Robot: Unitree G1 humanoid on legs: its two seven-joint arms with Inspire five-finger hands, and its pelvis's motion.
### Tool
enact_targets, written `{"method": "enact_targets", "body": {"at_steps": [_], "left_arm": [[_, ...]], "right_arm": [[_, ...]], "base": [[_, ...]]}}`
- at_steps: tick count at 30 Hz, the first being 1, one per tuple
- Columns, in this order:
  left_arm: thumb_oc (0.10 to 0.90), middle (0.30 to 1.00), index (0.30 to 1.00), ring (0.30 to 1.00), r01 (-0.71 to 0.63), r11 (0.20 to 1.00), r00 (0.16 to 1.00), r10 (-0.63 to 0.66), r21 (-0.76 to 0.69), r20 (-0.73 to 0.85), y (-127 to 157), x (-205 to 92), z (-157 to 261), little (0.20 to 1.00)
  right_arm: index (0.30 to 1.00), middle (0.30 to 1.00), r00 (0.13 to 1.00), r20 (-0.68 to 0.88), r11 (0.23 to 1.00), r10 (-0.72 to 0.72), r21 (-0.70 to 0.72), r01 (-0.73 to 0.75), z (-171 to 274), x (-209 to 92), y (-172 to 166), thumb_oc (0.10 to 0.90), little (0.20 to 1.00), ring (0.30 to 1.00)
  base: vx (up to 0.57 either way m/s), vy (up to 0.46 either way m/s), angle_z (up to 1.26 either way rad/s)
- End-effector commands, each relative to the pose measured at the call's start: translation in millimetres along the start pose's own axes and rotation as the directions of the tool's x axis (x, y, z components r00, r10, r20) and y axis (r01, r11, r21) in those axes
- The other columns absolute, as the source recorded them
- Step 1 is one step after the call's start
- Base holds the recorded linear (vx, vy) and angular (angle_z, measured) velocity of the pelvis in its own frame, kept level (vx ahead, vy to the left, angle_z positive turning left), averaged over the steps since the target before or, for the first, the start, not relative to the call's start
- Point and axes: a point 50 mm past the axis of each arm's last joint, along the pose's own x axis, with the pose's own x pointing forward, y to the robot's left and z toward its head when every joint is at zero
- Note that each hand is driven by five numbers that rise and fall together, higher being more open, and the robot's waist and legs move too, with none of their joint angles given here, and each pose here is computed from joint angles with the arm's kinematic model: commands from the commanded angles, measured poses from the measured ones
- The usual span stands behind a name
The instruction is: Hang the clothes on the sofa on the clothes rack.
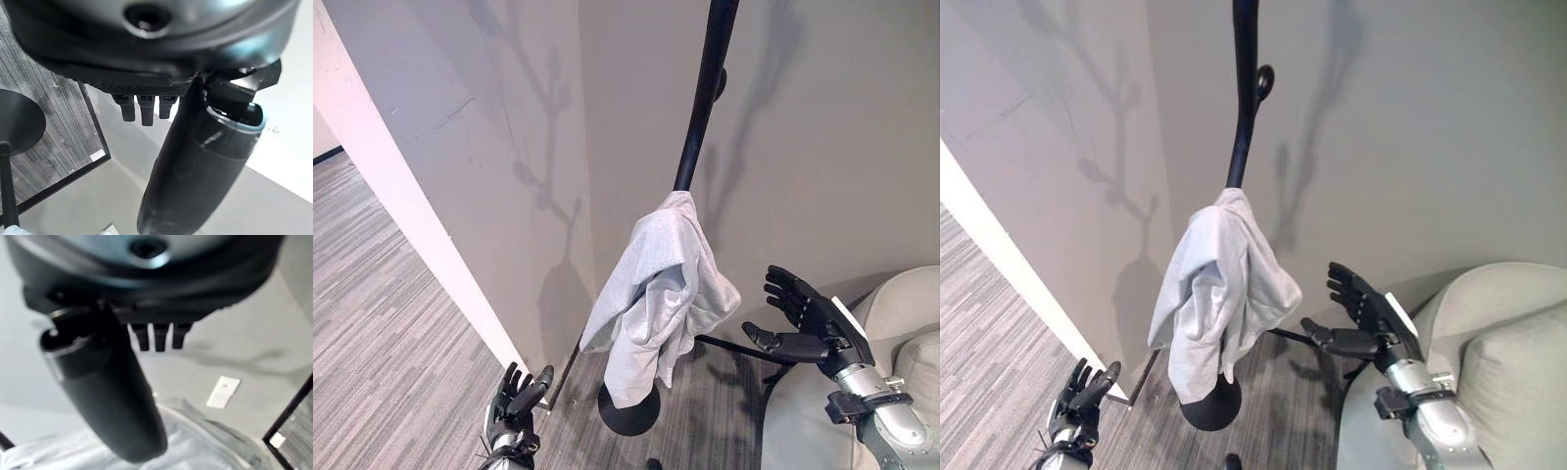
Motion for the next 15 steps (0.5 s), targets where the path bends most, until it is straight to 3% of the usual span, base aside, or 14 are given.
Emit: {"method": "enact_targets", "body": {"at_steps": [1,4,6,7,15], "left_arm": [[0.8,0.9,0.9,0.9,-0.284,0.948,0.878,0.317,0.143,-0.359,74.1,-29.0,-66.8,0.9],[0.8,0.9,0.9,0.9,-0.261,0.949,0.873,0.31,0.177,-0.376,70.7,-28.0,-69.7,0.9],[0.8,0.9,0.9,0.9,-0.239,0.942,0.862,0.317,0.236,-0.395,70.7,-27.2,-71.5,0.9],[0.8,0.9,0.9,0.9,-0.21,0.937,0.855,0.314,0.278,-0.412,69.4,-26.4,-73.1,0.9],[0.8,0.9,0.9,0.9,-0.153,0.933,0.848,0.293,0.326,-0.441,63.0,-24.8,-77.6,0.9]], "right_arm": [[0.9,0.9,0.523,-0.829,0.1,-0.196,0.514,0.852,-200.8,-76.9,105.5,0.8,0.9,0.9],[0.9,0.9,0.325,-0.942,0.027,-0.082,0.324,0.946,-218.7,-112.1,127.9,0.8,0.9,0.9],[0.9,0.9,0.252,-0.967,0.037,-0.04,0.251,0.967,-222.5,-123.4,134.5,0.8,0.9,0.9],[0.9,0.9,0.205,-0.978,0.082,-0.022,0.203,0.976,-224.5,-133.0,135.2,0.8,0.9,0.9],[0.9,0.9,0.163,-0.985,0.175,-0.058,0.15,0.973,-225.0,-134.8,122.1,0.8,0.9,0.9]], "base": [[0.09,0.05,0.12],[0.01,0.027,0.13],[0.01,0.009,0.25],[0.02,0.006,0.09],[0.0,0.003,0.09]]}}
